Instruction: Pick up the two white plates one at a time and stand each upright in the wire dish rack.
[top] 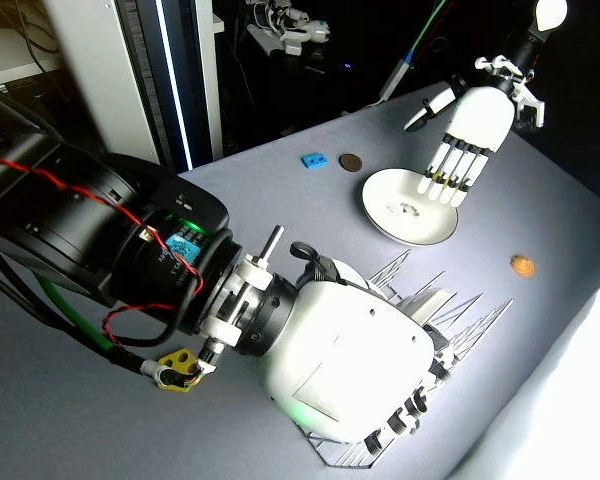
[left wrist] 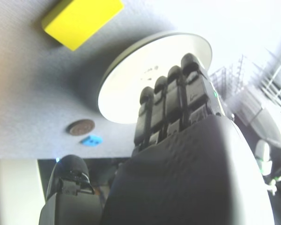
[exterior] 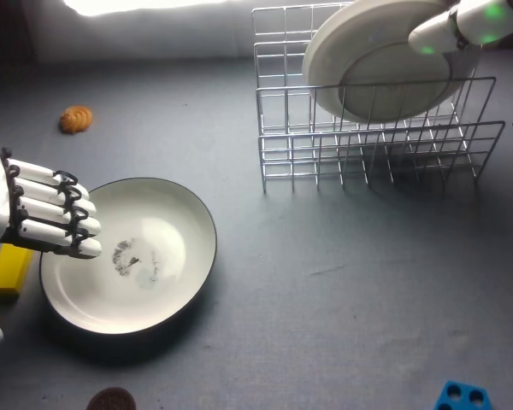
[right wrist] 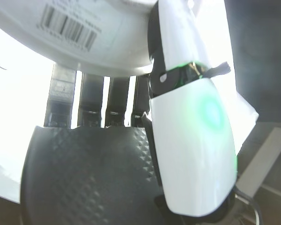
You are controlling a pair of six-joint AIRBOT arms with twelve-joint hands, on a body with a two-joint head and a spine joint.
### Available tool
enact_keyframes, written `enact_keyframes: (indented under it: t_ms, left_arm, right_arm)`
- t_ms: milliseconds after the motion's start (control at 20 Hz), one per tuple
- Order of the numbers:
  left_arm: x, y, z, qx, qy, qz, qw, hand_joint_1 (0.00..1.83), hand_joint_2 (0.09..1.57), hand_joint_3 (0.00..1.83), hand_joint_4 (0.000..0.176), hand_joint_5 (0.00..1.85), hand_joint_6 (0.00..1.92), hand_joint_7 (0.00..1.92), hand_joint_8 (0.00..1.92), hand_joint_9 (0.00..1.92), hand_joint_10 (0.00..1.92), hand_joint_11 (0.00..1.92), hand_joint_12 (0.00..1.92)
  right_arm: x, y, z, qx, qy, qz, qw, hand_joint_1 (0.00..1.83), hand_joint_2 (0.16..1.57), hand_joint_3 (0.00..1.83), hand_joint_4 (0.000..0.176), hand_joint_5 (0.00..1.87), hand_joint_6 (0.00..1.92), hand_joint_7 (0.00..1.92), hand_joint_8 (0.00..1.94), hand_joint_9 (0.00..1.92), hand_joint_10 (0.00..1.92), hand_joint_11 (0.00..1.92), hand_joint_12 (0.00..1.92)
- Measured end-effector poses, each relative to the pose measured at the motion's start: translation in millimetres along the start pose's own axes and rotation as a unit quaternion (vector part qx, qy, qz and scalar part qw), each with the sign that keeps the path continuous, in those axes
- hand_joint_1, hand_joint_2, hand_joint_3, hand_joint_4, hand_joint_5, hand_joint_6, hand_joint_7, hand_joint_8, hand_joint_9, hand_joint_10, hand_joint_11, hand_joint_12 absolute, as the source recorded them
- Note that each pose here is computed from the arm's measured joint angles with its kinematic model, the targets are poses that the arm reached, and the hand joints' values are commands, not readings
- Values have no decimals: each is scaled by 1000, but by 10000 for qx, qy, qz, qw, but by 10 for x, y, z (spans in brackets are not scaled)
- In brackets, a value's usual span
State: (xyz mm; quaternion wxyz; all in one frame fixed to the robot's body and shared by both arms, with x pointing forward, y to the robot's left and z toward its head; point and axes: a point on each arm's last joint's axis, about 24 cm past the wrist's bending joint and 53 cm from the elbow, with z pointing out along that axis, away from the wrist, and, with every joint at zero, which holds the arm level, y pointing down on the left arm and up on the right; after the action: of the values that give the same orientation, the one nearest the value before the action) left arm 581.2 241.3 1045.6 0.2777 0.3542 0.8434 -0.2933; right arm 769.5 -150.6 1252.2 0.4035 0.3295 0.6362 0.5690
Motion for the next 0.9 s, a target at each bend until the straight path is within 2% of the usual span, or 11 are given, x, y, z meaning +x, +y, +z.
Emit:
enact_keyframes:
  t_ms: [250, 550, 600, 650, 750, 900]
  left_arm:
    - [-8, 52, 4, -75, -12, -2, 10000, 0, 1060, 0, 0, 100, 0, 84, 1, 57, 0, 0, 227]
    - [-12, 97, 1, -136, -16, 3, 9999, 0, 1053, 0, 0, 105, 1, 91, 4, 66, 4, 0, 231]
    - [-16, 107, -3, -147, -24, -4, 9999, 0, 1054, 0, 0, 128, 3, 105, 3, 80, 3, 0, 256]
    - [-15, 110, -3, -153, -22, -2, 9999, 0, 1052, 0, 0, 129, 1, 101, 1, 77, 1, 0, 246]
    - [12, 115, -3, -159, 12, -10, 9999, 0, 1057, 0, 0, 104, 0, 71, 0, 49, 0, 0, 181]
    - [27, 117, -3, -163, 40, 4, 9999, 0, 1045, 0, 0, 95, 1, 73, 4, 55, 6, 10, 163]
  right_arm:
    - [-6, -45, 25, -9, -23, 2, 10000, 1358, 1156, 0, 0, 890, 1159, 892, 1027, 801, 1329, 526, 1366]
    - [-9, -55, 29, -26, -33, 1, 10000, 1346, 1184, 1, 0, 860, 1235, 824, 1115, 740, 1393, 484, 1405]
    - [-9, -66, 27, -25, -36, 0, 10000, 1234, 1165, 0, 0, 921, 1154, 859, 1108, 787, 932, 501, 1370]
    - [-9, -63, 27, -28, -36, -3, 10000, 1210, 1159, 2, 0, 929, 1142, 870, 1103, 860, 692, 522, 1338]
    - [-4, -63, 30, -29, -32, -2, 10000, 1193, 1178, 3, 0, 898, 1193, 828, 1162, 864, 566, 474, 1363]
    - [-2, -72, 31, -23, -30, -4, 10000, 1180, 1198, 0, 1, 872, 1207, 783, 1250, 812, 555, 401, 1414]
